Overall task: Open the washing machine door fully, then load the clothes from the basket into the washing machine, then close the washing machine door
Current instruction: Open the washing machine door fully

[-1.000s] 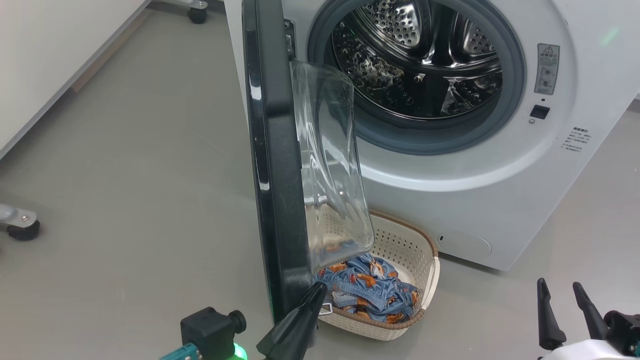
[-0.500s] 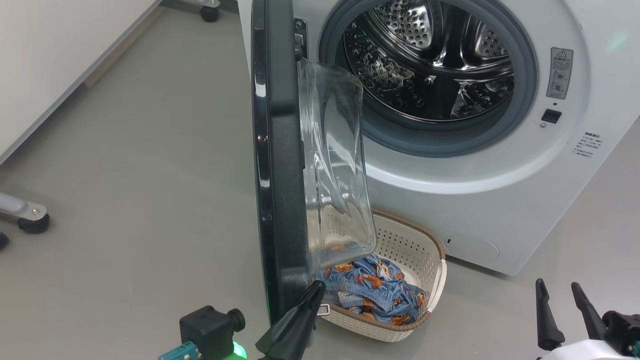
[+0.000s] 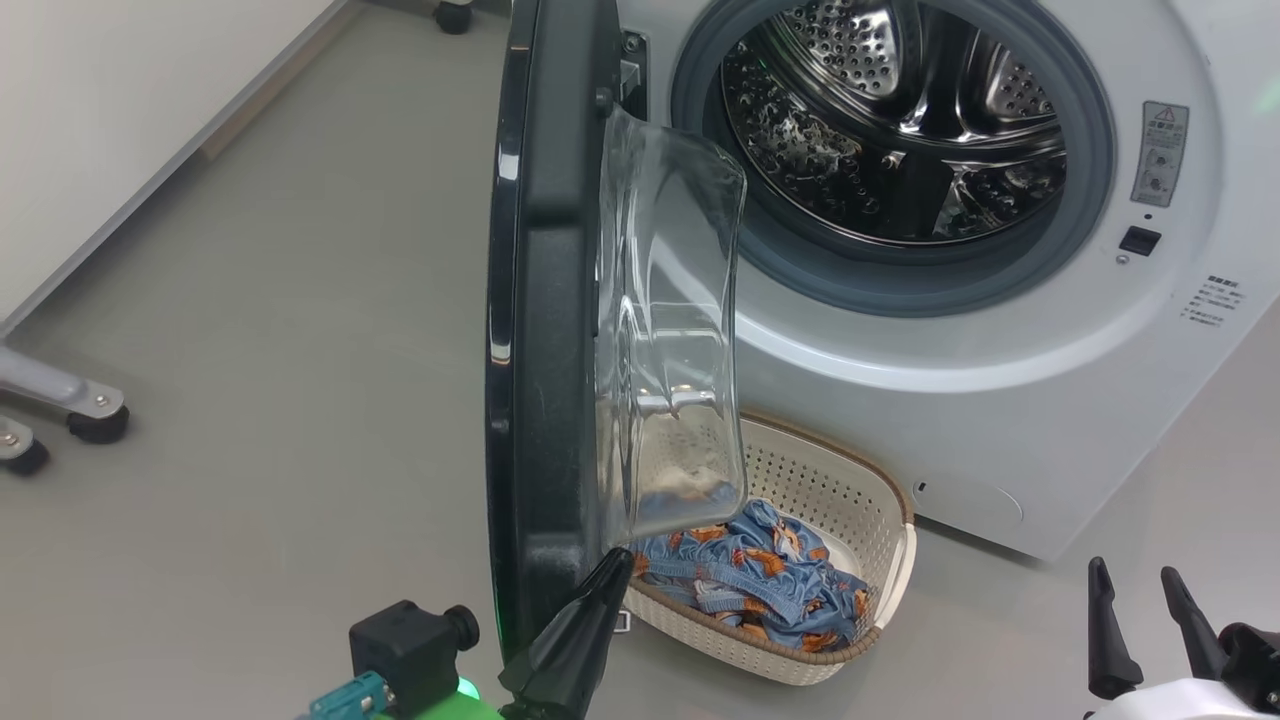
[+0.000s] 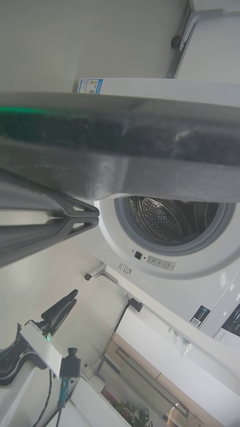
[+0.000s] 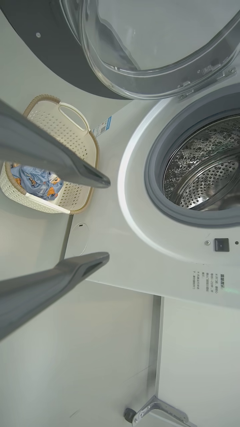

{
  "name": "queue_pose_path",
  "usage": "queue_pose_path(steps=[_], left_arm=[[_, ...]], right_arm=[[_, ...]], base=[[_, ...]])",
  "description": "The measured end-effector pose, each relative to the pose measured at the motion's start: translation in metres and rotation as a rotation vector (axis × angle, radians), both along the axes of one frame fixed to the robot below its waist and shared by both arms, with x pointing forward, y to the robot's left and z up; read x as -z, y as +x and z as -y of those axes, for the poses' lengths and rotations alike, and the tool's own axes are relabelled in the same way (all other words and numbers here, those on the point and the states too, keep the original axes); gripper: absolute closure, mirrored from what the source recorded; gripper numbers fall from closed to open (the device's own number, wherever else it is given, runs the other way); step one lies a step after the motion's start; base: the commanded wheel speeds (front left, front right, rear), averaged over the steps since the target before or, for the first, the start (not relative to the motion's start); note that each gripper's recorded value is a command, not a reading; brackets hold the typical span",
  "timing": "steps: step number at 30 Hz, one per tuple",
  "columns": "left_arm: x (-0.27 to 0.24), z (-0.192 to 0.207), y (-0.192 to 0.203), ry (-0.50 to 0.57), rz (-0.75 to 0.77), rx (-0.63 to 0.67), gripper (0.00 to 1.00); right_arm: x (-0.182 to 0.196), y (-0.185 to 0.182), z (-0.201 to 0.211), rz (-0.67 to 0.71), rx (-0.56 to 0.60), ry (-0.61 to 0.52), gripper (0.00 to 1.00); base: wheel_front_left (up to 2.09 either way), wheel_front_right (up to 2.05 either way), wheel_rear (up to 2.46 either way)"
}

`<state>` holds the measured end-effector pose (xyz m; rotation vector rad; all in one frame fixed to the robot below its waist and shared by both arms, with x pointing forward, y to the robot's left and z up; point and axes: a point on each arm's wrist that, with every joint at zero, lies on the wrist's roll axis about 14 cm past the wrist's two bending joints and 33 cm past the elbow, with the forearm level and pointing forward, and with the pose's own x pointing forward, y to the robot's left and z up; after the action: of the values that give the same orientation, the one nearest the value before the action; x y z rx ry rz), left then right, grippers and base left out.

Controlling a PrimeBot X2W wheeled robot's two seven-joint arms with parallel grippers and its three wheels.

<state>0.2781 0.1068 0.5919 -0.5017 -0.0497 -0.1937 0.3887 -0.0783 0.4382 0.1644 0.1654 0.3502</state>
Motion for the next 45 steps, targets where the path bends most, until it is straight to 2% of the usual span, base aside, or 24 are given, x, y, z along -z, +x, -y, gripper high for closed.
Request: queue_pose_path(steps=[18, 34, 45], left_arm=[[0.012, -0.058, -0.003, 0.015, -0.036, -0.226, 1.0], [0.029, -0.097, -0.004, 0.024, -0.074, -0.355, 1.0], [0.032, -0.136, -0.005, 0.057, -0.059, -0.483, 1.0]], right_arm=[[0.005, 0.004, -0.03, -0.015, -0.087, 0.001, 0.0], [0.006, 0.005, -0.027, -0.015, -0.089, -0.013, 0.0], [0.005, 0.004, -0.024, -0.011, -0.088, -0.018, 0.0]], base=[[0.0, 0.0, 0.0], [0.0, 0.0, 0.0], [0.0, 0.0, 0.0]])
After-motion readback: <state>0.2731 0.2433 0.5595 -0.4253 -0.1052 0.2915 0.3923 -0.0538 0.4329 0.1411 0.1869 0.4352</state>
